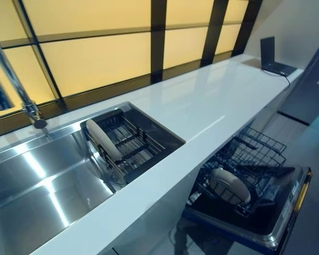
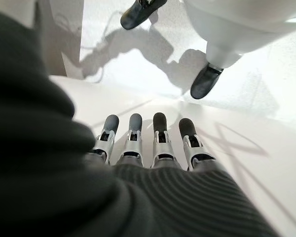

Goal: Take plates into dishwasher

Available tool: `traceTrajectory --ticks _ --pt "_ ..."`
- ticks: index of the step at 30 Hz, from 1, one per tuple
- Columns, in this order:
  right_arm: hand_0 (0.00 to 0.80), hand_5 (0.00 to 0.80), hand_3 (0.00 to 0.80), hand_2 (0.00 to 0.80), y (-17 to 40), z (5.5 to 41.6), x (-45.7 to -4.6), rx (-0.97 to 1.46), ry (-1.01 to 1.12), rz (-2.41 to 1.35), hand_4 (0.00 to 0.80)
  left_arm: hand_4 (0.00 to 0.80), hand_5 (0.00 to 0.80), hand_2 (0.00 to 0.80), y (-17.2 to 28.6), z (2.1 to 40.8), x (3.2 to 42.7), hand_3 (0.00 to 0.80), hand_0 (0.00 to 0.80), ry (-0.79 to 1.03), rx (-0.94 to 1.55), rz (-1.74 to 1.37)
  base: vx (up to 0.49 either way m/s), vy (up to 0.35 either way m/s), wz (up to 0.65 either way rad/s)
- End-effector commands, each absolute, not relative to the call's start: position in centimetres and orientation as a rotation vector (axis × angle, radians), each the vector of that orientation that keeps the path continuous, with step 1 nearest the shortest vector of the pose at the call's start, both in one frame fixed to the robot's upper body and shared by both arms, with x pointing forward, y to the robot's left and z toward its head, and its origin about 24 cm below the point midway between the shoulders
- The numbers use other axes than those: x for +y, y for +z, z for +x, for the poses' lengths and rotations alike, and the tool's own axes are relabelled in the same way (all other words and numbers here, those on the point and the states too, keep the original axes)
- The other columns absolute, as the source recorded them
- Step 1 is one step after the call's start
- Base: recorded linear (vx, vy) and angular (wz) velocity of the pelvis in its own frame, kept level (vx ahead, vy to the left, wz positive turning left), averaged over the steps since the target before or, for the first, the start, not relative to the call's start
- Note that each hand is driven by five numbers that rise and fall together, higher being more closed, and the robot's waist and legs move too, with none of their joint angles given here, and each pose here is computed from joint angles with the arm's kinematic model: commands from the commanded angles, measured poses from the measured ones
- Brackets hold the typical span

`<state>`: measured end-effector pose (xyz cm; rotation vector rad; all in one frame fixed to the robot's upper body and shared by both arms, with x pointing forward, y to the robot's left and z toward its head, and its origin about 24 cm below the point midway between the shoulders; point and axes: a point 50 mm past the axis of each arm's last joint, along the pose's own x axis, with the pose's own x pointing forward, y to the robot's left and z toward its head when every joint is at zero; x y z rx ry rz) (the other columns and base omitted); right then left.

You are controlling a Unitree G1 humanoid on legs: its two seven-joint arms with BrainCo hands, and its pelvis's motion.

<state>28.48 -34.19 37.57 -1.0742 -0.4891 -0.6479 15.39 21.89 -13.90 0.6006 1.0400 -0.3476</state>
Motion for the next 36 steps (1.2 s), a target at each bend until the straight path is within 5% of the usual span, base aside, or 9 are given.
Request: traceTrajectory --ticks 1,13,36 --pt "0.0 0.0 0.0 0.0 40.1 28.9 -31.1 -0.659 -0.567 -0.996 0.0 0.0 0.0 0.0 -13.2 15.1 25.4 0.0 0.0 -0.248 1.073 0.648 0.1 0.138 0.16" --pt "0.0 0.0 0.0 0.0 38.4 32.6 -24.6 -0.686 -0.379 -0.8 0.0 0.0 0.0 0.0 -13.4 14.1 26.6 0.0 0.0 -0.198 1.135 0.627 0.06 0.136 0.23" --pt "0.0 0.0 0.0 0.0 31.4 36.5 -20.2 -0.428 -0.163 -0.091 0.0 0.0 0.0 0.0 -13.1 16.0 25.8 0.0 0.0 -0.157 1.085 0.619 0.018 -0.018 0.4"
